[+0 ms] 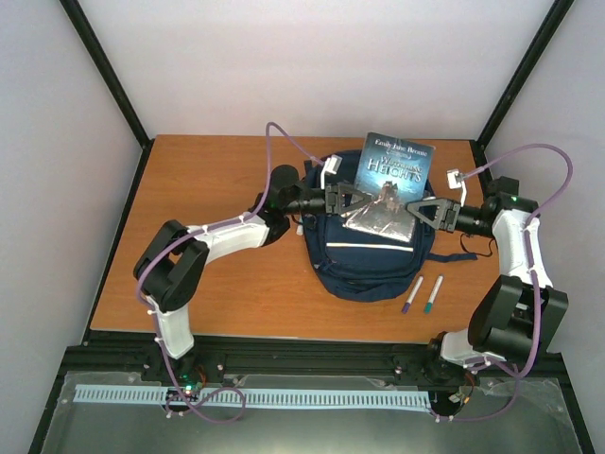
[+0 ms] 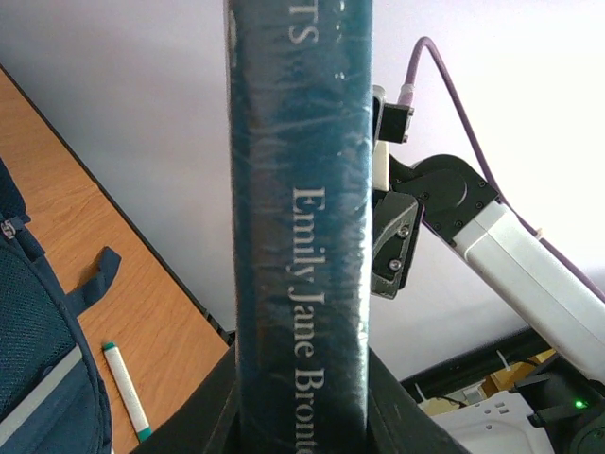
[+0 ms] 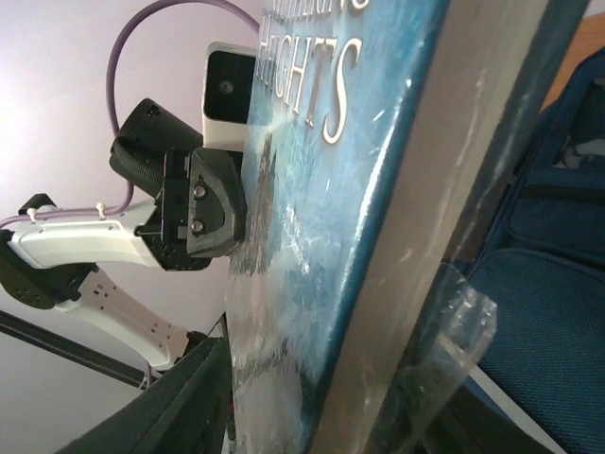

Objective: Pack the student bag
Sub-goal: Place the book in the student bag.

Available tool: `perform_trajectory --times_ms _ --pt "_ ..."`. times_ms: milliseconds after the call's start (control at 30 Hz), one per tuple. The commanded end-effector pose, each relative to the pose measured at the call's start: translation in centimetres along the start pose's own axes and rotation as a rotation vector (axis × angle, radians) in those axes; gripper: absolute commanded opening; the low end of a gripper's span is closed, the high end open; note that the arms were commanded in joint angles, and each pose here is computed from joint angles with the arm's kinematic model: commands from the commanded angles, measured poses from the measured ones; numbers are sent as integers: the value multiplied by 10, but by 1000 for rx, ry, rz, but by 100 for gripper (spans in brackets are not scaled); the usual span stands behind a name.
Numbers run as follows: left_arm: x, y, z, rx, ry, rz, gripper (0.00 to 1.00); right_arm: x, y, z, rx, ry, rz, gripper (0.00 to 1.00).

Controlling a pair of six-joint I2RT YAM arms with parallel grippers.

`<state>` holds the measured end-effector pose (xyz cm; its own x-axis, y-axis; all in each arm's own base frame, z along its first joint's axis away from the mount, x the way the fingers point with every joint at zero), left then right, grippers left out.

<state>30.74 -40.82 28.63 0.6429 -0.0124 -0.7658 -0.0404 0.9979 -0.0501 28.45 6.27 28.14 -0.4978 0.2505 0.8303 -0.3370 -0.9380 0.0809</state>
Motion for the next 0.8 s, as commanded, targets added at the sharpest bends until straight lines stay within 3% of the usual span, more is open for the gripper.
perform_trajectory --times_ms 0,167,400,467,567,667,767 --pt "-14 -14 18 -90 -84 -60 4 41 1 8 -67 32 194 45" --pt "-20 -21 17 -92 -86 -123 3 48 1 6 -69 65 194 61" --pt "-14 -30 17 -69 -60 -114 5 44 1 9 -74 51 193 45" --pt "-9 -32 16 -54 -48 -93 16 44 2 10 -76 54 191 38" --pt "0 -33 12 -31 -43 -44 34 42 7 13 -95 62 178 17" --pt "12 -29 5 -8 -54 38 54 38 15 19 -131 70 154 6" --pt "27 -19 -6 33 -72 167 67 28 28 27 -187 68 111 3"
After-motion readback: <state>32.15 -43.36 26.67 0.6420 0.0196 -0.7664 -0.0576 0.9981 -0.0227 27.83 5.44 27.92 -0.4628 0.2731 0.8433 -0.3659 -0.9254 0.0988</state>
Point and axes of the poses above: each gripper's point midway between its finger pads, its own y axis back along the fingers, its own x axis along the line the jaws close on, z = x × y, the point moved 2 cm from there along y, back along the fingers, and after that the axes turned 9 degrees about -y, right-handed, at the moved point
